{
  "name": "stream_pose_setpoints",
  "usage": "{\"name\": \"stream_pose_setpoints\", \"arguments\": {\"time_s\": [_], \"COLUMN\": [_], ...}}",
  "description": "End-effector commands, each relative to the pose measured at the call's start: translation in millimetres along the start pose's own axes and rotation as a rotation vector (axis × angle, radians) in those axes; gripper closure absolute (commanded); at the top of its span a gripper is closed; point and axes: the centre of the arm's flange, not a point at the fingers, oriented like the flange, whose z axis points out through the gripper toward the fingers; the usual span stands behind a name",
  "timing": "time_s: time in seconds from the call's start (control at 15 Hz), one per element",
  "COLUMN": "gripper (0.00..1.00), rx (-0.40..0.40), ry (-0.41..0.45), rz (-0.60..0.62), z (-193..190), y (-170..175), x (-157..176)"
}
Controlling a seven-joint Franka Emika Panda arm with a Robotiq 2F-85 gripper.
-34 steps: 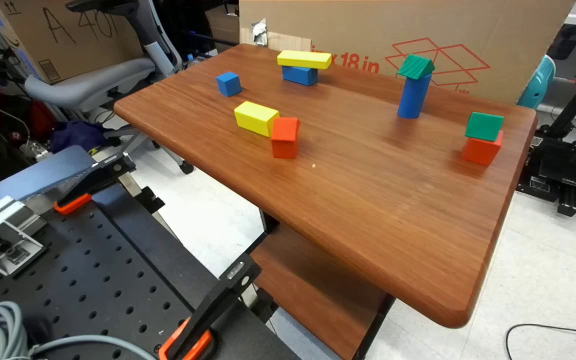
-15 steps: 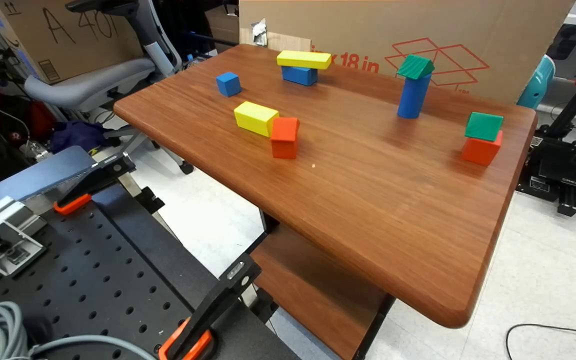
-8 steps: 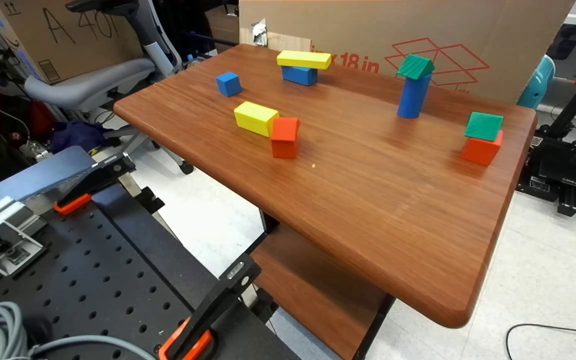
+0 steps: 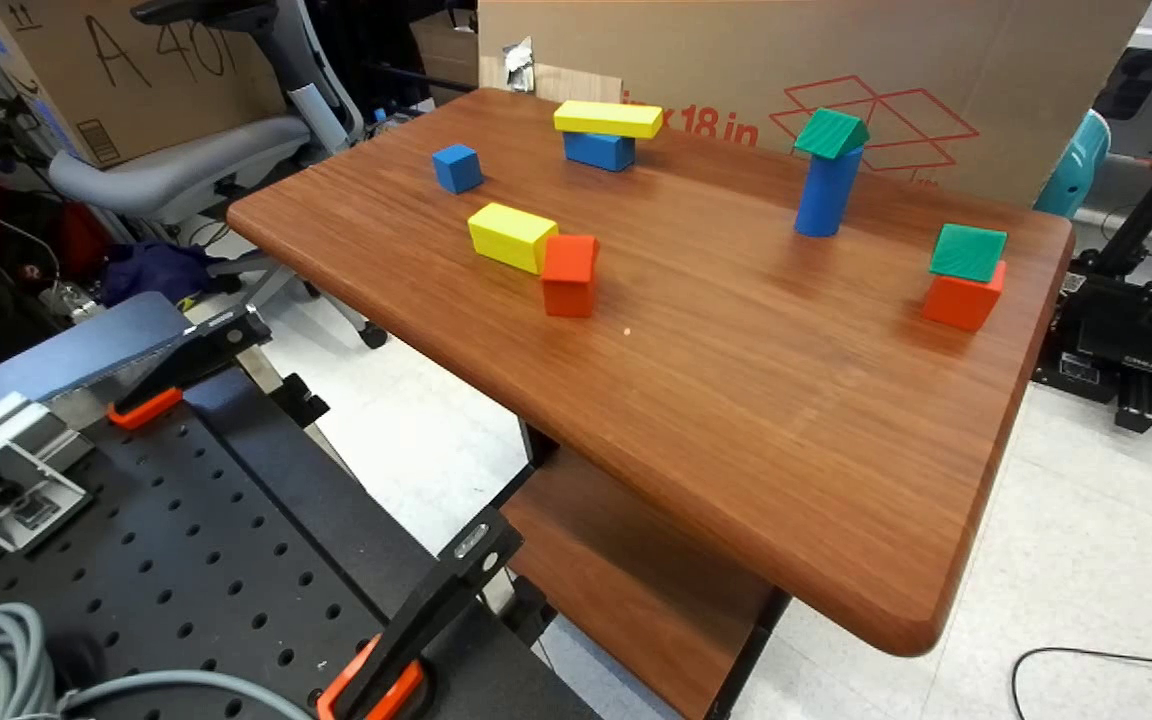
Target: Pick the green triangular block and put it on the table
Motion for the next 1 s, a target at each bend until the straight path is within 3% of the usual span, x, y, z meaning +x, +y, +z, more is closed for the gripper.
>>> {"name": "stream_pose_setpoints", "arguments": {"time_s": [0.0, 0.93], "gripper": [0.00, 0.00], "rx": [-0.017, -0.066], "ry": [0.005, -0.096], "rz": [0.016, 0.011], "z": [24.8, 120.2], "y": [-0.3, -25.3], "x": [17.3, 42.8]}}
